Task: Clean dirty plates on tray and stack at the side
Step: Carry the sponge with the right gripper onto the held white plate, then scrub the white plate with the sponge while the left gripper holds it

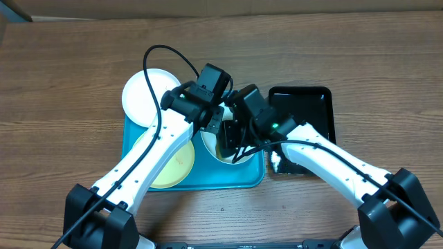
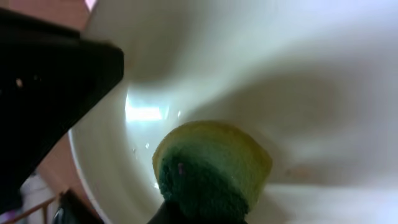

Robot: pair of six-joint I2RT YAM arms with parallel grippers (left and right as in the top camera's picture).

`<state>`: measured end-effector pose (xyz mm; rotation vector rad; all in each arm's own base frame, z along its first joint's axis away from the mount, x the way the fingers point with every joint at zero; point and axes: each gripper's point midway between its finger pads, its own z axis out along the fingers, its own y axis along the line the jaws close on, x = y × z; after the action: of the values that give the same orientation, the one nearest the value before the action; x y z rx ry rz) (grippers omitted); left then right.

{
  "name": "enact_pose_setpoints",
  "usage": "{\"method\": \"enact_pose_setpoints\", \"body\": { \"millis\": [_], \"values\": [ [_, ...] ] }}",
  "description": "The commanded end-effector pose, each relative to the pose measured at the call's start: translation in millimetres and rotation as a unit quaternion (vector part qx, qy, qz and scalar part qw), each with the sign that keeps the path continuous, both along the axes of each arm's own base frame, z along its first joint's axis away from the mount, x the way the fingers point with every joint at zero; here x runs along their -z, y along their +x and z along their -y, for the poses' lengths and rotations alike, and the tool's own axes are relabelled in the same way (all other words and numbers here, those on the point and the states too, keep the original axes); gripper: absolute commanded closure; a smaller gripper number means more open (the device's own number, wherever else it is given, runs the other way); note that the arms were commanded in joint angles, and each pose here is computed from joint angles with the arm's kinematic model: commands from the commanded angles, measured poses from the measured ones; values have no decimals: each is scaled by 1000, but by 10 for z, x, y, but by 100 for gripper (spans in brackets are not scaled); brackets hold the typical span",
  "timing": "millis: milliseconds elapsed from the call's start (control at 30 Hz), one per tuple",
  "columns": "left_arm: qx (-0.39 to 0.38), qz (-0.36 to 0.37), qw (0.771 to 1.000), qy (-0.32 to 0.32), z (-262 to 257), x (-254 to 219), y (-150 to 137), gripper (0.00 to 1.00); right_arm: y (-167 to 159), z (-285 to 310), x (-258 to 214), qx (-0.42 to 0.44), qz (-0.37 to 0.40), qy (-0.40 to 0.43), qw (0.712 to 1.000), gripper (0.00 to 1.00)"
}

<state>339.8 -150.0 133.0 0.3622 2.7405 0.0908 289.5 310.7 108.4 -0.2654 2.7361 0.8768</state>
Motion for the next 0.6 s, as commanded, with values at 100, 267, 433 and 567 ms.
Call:
{"method": "enact_pose_setpoints", "body": {
  "millis": [100,267,433,567],
  "values": [
    [54,-31,998,-19,124,76,-93,96,240,-60,123,34,32,-7,999,96],
    [73,-41,997,-8,97,92,-139,96,325,-79,173,41,44,-9,998,96],
    [81,-44,996,-3,88,97,-154,96,434,22,201,63,69,-37,995,96],
    [81,-44,996,-3,87,98,-155,96,522,110,210,84,89,-59,991,96]
  ]
}}
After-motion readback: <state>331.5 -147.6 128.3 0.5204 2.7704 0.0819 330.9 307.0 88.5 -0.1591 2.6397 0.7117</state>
